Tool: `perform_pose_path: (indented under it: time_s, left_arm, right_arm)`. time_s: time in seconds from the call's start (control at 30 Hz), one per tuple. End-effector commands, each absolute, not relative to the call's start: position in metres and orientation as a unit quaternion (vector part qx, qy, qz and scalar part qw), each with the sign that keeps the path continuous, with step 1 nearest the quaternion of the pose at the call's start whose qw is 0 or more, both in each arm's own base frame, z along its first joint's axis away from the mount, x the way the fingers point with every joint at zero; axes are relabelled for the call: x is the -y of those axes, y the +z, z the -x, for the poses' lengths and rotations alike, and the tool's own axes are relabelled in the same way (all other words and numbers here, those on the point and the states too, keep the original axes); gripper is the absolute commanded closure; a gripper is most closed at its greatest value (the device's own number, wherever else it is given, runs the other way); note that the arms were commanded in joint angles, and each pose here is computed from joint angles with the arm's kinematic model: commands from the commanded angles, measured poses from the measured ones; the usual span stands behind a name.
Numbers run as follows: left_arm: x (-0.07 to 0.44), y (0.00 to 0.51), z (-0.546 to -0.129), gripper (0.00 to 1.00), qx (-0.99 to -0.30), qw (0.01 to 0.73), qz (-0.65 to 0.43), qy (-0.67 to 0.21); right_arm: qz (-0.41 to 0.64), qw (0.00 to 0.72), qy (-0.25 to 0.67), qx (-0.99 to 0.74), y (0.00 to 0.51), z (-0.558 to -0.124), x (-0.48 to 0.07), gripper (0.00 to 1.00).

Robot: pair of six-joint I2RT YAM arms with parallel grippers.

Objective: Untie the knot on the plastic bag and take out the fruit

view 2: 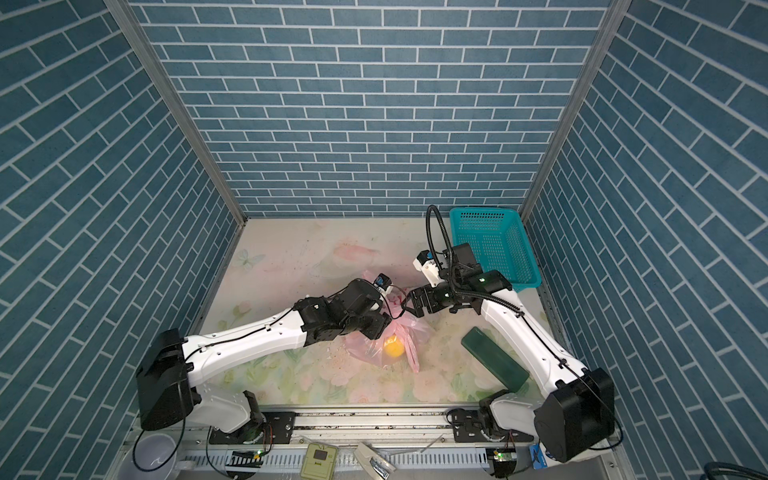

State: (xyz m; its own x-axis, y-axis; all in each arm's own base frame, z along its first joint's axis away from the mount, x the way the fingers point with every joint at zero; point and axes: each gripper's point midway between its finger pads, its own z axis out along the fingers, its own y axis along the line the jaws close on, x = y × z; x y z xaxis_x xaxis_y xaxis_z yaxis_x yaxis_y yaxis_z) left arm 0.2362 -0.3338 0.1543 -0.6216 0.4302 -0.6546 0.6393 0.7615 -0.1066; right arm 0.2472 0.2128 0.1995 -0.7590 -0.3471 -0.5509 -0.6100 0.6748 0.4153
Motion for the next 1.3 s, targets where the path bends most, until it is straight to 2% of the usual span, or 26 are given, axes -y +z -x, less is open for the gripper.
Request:
perform_pose_path:
  time_s: [0.0,0.17,0.3,0.47,0.6,0.9,1.07,1.27]
  left_arm:
    - [0.336,0.143,-0.233,0.43,-0.887,0.306,-0.302,-0.169]
    - [0.331,0.134,-0.231,0.48,-0.89,0.306,-0.296,-0.165]
    - [0.332,0.131,-0.229,0.58,-0.887,0.307,-0.296,-0.175]
    - [0.332,0.135,-0.229,0.84,-0.883,0.316,-0.298,-0.18]
    - [0.328,0.151,-0.23,0.98,-0.872,0.34,-0.299,-0.185]
    - [0.323,0.172,-0.224,1.0,-0.85,0.365,-0.325,-0.195]
    - [0.325,0.174,-0.222,1.0,-0.847,0.364,-0.329,-0.202]
    - [0.318,0.177,-0.223,1.0,-0.847,0.374,-0.323,-0.196]
  right_arm:
    - [0.292,0.222,0.288,-0.884,0.19,-0.246,-0.211,0.03]
    - [0.294,0.223,0.288,-0.884,0.186,-0.247,-0.212,0.03]
    - [0.293,0.222,0.292,-0.883,0.185,-0.248,-0.214,0.04]
    - [0.304,0.225,0.296,-0.877,0.184,-0.247,-0.221,0.06]
    - [0.313,0.239,0.289,-0.873,0.182,-0.249,-0.225,0.1]
    - [0.336,0.246,0.282,-0.865,0.177,-0.259,-0.243,0.2]
    - [0.356,0.244,0.283,-0.857,0.177,-0.259,-0.256,0.32]
    - [0.363,0.236,0.288,-0.854,0.177,-0.255,-0.261,0.71]
